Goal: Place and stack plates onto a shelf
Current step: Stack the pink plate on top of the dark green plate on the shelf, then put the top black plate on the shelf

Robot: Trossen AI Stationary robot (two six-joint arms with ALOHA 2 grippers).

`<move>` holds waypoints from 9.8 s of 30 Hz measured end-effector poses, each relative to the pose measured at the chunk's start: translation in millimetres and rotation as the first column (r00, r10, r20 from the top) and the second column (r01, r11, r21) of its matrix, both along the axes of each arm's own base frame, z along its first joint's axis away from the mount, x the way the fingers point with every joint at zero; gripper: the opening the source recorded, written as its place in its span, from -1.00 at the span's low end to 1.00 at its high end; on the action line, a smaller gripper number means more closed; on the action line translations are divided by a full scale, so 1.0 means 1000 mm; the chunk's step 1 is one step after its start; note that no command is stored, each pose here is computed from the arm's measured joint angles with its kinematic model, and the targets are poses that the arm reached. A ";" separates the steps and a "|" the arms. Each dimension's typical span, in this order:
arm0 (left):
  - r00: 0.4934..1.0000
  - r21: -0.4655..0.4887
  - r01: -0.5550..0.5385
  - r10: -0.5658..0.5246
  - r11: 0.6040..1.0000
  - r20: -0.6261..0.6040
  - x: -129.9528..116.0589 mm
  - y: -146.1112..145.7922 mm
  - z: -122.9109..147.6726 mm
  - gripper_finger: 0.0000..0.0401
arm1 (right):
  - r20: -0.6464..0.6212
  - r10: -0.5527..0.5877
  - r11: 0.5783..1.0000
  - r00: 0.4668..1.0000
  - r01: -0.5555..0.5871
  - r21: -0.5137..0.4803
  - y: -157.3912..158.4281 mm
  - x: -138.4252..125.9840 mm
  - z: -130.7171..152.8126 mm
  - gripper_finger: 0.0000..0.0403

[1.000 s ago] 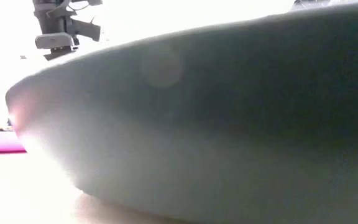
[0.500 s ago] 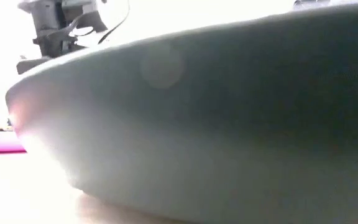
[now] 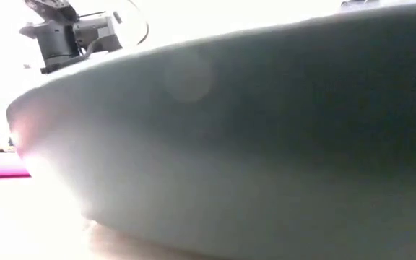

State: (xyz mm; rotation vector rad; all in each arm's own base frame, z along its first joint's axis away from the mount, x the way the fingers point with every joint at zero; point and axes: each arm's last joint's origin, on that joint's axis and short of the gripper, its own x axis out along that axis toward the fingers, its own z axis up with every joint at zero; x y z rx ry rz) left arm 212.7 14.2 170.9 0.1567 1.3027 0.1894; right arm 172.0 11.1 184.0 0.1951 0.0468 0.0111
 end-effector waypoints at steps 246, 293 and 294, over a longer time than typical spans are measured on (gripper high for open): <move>0.193 -0.148 -0.056 0.157 0.987 0.969 -0.035 -0.056 0.082 -0.13 | -0.339 -0.641 0.750 0.689 0.467 -0.469 -0.089 0.035 0.175 -1.00; 0.208 -0.155 -0.057 0.164 0.986 0.964 -0.035 -0.056 0.080 -0.13 | -0.723 -0.406 0.869 0.559 -0.007 -0.494 -0.102 0.134 0.091 -0.83; 0.209 -0.155 -0.057 0.163 0.986 0.964 -0.035 -0.056 0.080 -0.13 | -0.716 -0.408 0.868 0.566 -0.003 -0.497 -0.103 0.134 0.091 -0.83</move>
